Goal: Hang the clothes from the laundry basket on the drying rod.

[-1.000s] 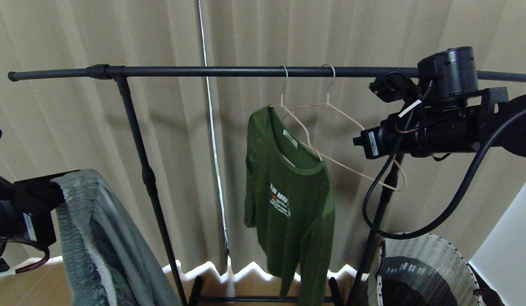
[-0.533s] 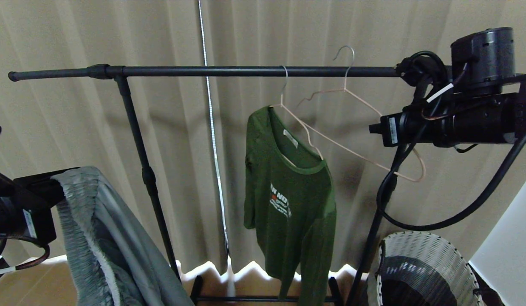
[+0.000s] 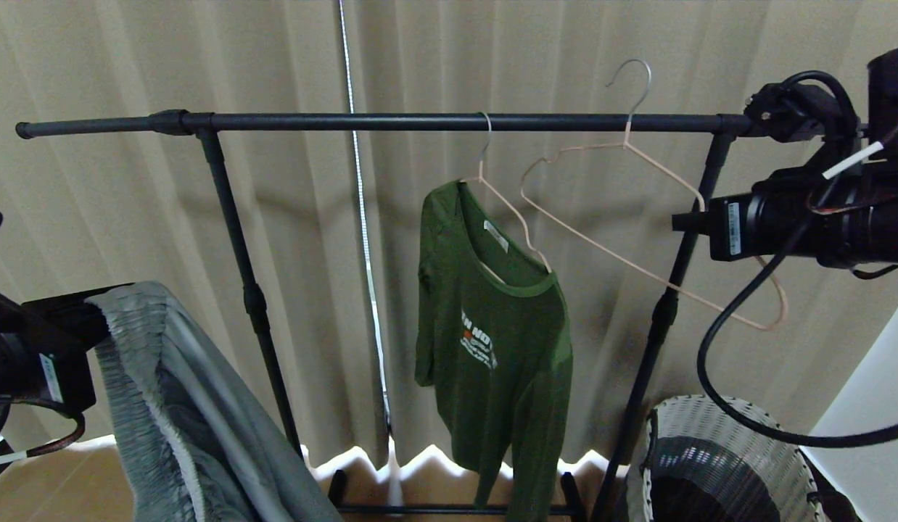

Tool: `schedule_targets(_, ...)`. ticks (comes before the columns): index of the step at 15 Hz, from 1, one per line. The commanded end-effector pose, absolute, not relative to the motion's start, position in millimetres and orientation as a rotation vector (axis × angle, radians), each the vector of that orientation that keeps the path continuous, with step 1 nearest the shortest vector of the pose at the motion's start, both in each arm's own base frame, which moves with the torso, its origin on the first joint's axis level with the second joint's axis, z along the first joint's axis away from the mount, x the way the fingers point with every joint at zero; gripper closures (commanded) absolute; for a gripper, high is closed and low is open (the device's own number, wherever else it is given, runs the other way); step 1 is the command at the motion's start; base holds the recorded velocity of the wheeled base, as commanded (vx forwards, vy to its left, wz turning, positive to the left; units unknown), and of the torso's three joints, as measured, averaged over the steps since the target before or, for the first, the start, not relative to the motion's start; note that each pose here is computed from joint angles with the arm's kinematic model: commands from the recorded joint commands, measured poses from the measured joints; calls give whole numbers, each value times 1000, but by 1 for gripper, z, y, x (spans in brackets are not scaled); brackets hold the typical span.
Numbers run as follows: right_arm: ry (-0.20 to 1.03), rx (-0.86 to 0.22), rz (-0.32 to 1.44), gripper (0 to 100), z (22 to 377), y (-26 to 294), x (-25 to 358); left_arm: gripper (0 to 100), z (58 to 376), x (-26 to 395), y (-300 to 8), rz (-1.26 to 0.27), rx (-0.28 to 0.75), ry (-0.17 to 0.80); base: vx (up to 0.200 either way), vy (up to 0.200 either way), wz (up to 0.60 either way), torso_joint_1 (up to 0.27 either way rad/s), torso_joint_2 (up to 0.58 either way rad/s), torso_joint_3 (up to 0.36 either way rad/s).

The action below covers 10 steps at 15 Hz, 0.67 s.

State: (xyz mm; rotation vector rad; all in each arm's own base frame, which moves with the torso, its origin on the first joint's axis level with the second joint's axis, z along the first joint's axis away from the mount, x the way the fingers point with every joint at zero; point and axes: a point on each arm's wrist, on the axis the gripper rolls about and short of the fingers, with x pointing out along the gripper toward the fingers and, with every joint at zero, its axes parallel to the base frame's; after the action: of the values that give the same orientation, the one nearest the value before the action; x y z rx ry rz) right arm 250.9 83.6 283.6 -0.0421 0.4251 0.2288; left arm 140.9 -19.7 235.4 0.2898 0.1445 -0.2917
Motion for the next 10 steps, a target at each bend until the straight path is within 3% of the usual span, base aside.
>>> schedule_targets(1, 395, -37, 232, 100, 288, 73, 221, 100, 235, 141, -20, -292, 290, 148, 0, 0, 0, 0, 0, 0)
schedule_targets(10, 408, -49, 233, 100, 269, 55, 165, 100, 234, 137, -20, -295, 296, 135, 0, 0, 0, 0, 0, 0)
